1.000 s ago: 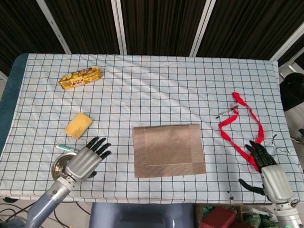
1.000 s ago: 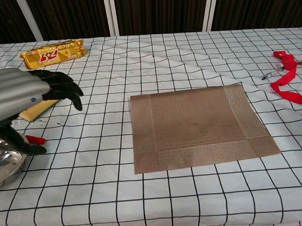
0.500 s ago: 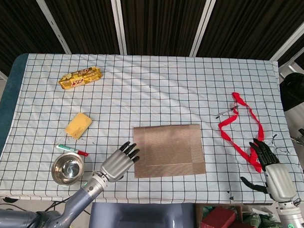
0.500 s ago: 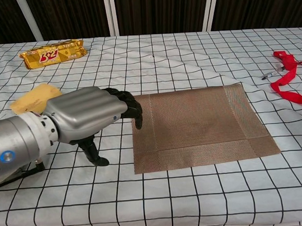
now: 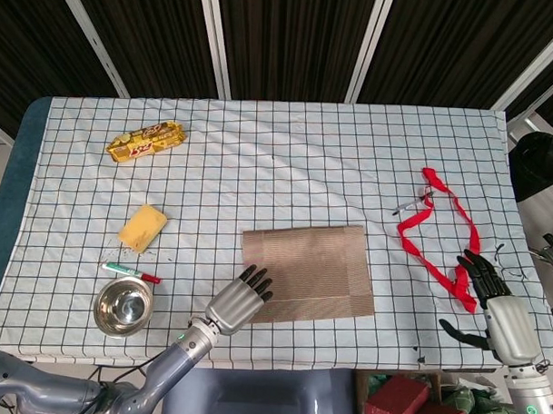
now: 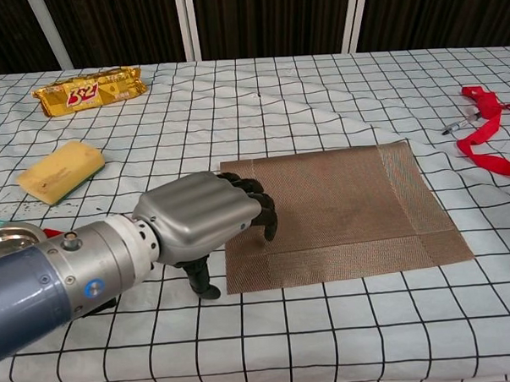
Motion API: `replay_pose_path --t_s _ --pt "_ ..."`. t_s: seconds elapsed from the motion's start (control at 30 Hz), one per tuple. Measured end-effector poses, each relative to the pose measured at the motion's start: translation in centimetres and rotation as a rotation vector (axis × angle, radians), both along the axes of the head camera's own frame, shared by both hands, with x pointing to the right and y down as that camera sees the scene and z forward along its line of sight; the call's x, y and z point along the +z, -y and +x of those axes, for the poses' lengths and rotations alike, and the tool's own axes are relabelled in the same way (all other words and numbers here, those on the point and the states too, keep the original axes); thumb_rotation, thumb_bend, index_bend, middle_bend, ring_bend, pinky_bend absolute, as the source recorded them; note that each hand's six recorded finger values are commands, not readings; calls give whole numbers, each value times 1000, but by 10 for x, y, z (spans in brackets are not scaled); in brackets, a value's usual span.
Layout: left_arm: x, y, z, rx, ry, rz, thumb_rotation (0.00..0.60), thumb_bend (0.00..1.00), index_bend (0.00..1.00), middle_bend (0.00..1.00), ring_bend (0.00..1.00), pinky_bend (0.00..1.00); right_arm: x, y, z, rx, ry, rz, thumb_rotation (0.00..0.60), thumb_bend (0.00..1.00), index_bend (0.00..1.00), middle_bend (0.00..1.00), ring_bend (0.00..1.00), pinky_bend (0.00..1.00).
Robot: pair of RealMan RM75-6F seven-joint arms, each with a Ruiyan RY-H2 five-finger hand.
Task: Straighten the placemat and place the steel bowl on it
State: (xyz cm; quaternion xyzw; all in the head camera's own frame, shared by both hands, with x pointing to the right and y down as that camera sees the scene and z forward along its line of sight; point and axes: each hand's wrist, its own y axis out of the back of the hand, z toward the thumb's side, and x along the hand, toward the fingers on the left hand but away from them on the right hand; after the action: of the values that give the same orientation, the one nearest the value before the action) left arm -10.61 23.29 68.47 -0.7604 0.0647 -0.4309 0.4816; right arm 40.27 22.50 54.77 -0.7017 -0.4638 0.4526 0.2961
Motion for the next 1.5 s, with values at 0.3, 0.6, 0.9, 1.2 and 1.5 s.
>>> replay_pose_path --t_s 0.3,0.6,0.9,1.2,1.5 --pt "6 -1 7 9 4 1 600 154 324 167 58 115 0 1 1 10 6 -2 600 127 80 0 0 168" --pt "6 -4 14 19 -16 1 600 268 365 188 58 119 0 2 1 13 8 -1 600 127 81 0 0 168" --pt "10 -1 18 9 -26 12 600 272 382 206 60 127 0 2 1 14 10 -3 600 127 80 0 0 168" --pt "12 2 23 -12 -50 20 600 383 444 247 81 150 0 2 2 17 12 -5 600 127 81 0 0 168" --pt "12 5 23 -25 -65 45 600 477 481 266 95 158 0 2 2 20 16 -8 600 127 80 0 0 168"
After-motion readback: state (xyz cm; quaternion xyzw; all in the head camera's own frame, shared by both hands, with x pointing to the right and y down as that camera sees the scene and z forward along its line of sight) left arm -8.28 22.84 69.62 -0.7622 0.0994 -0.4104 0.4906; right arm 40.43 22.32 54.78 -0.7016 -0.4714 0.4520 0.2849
